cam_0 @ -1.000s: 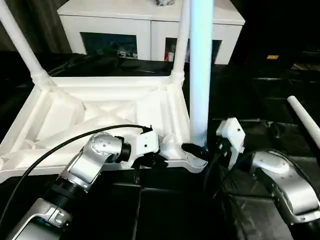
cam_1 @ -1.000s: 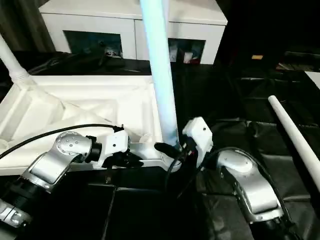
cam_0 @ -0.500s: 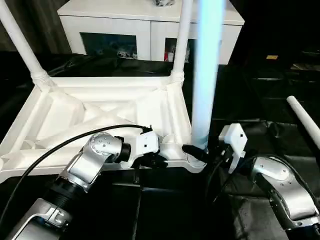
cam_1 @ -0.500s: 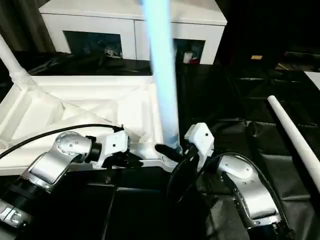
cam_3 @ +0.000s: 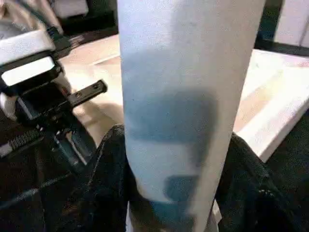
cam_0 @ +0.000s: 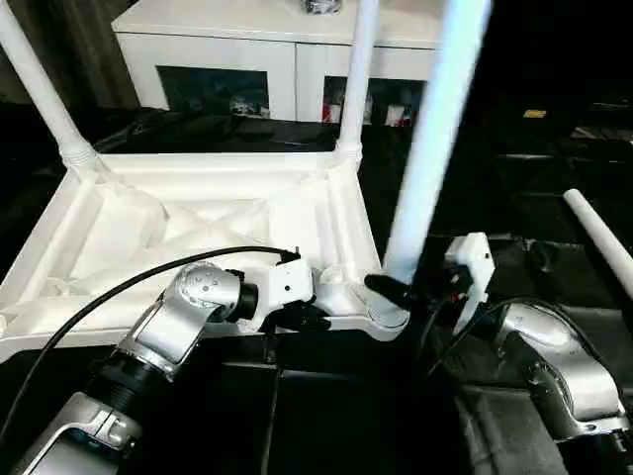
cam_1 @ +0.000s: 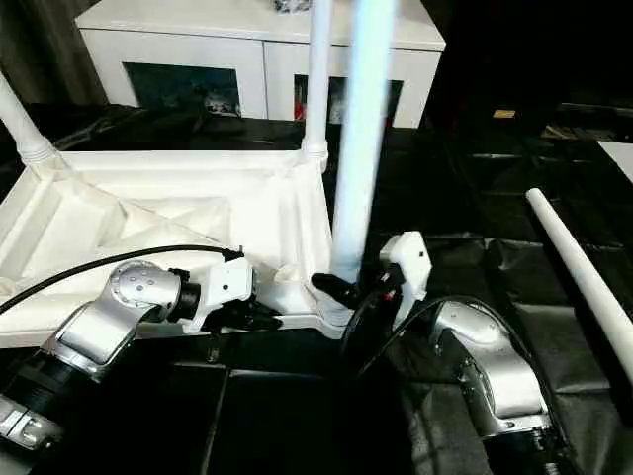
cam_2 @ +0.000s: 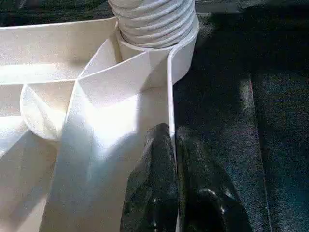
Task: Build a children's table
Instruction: Insert table leg to table base
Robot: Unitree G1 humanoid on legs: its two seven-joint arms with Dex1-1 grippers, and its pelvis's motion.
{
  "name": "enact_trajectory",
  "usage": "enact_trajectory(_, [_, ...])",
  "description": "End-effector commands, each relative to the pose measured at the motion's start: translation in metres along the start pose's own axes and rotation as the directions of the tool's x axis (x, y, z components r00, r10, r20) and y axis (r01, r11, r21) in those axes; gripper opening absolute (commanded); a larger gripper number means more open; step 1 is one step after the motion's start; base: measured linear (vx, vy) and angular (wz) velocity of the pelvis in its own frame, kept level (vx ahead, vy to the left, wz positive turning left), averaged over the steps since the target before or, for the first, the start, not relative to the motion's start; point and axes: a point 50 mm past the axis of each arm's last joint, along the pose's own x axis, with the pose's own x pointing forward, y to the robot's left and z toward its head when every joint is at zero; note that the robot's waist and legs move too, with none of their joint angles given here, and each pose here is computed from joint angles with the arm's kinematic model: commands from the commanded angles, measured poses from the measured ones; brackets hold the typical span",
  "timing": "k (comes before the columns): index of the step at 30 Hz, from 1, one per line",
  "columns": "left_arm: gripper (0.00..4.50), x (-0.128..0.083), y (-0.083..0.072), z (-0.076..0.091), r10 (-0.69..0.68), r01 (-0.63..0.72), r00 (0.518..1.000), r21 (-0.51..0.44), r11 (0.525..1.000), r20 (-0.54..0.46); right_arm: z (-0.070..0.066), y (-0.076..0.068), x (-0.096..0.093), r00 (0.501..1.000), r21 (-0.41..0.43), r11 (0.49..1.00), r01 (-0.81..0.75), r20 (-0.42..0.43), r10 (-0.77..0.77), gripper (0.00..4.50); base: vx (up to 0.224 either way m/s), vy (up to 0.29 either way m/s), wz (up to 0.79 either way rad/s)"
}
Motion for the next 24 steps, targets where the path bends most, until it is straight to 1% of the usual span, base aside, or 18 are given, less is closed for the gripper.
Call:
enact_trajectory(1, [0.00, 0.001, 0.002, 0.013, -0.007, 0.005, 0.999, 0.059, 0.998, 0.041, -0.022, -0.003, -0.007, 0.995, 0.081, 0.995, 0.055, -0.085, -0.048, 1.86, 0.000, 0.000, 0.00])
enact_trajectory(6, [0.00, 0.000, 0.003, 0.013, -0.005, 0.002, 0.999, 0.060, 0.998, 0.041, -0.031, -0.005, -0.015, 0.992, 0.107, 0.989, 0.099, -0.085, -0.091, 1.86, 0.000, 0.000, 0.00])
enact_trajectory(10, [0.00, 0.000, 0.003, 0.013, -0.002, 0.000, 0.999, 0.059, 0.998, 0.043, -0.036, -0.003, -0.019, 0.991, 0.120, 0.986, 0.119, -0.074, -0.110, 1.86, 0.000, 0.000, 0.00])
enact_trajectory(13, [0.00, 0.000, 0.004, 0.014, 0.000, -0.003, 0.999, 0.057, 0.998, 0.045, -0.037, 0.001, -0.021, 0.989, 0.127, 0.980, 0.150, -0.029, -0.148, 1.86, 0.000, 0.000, 0.00])
enact_trajectory(15, [0.00, 0.000, 0.004, 0.014, 0.001, -0.003, 0.999, 0.057, 0.998, 0.046, -0.038, 0.001, -0.022, 0.986, 0.123, 0.979, 0.166, -0.019, -0.165, 1.86, 0.000, 0.000, 0.00])
enact_trajectory(17, [0.00, 0.000, 0.004, 0.014, 0.001, -0.003, 0.999, 0.056, 0.998, 0.046, -0.040, 0.004, -0.023, 0.986, 0.110, 0.980, 0.167, -0.026, -0.165, 1.86, 0.000, 0.000, 0.00])
enact_trajectory(18, [0.00, 0.001, 0.004, 0.014, 0.000, -0.002, 0.999, 0.057, 0.998, 0.046, -0.044, 0.008, -0.022, 0.987, 0.075, 0.986, 0.152, -0.055, -0.148, 1.86, 0.000, 0.000, 0.00])
enact_trajectory(22, [0.00, 0.001, 0.004, 0.014, -0.002, -0.001, 0.999, 0.058, 0.998, 0.046, -0.046, 0.013, -0.021, 0.989, 0.028, 0.992, 0.122, -0.088, -0.119, 1.86, 0.000, 0.000, 0.00])
enact_trajectory(23, [0.00, 0.001, 0.004, 0.014, -0.002, 0.000, 0.999, 0.058, 0.998, 0.046, -0.046, 0.015, -0.021, 0.989, 0.006, 0.994, 0.108, -0.102, -0.107, 1.86, 0.000, 0.000, 0.00])
enact_trajectory(24, [0.00, 0.001, 0.004, 0.014, -0.004, 0.001, 0.999, 0.058, 0.998, 0.044, -0.047, 0.018, -0.019, 0.986, -0.040, 0.997, 0.070, -0.148, -0.075, 1.86, 0.000, 0.000, 0.00])
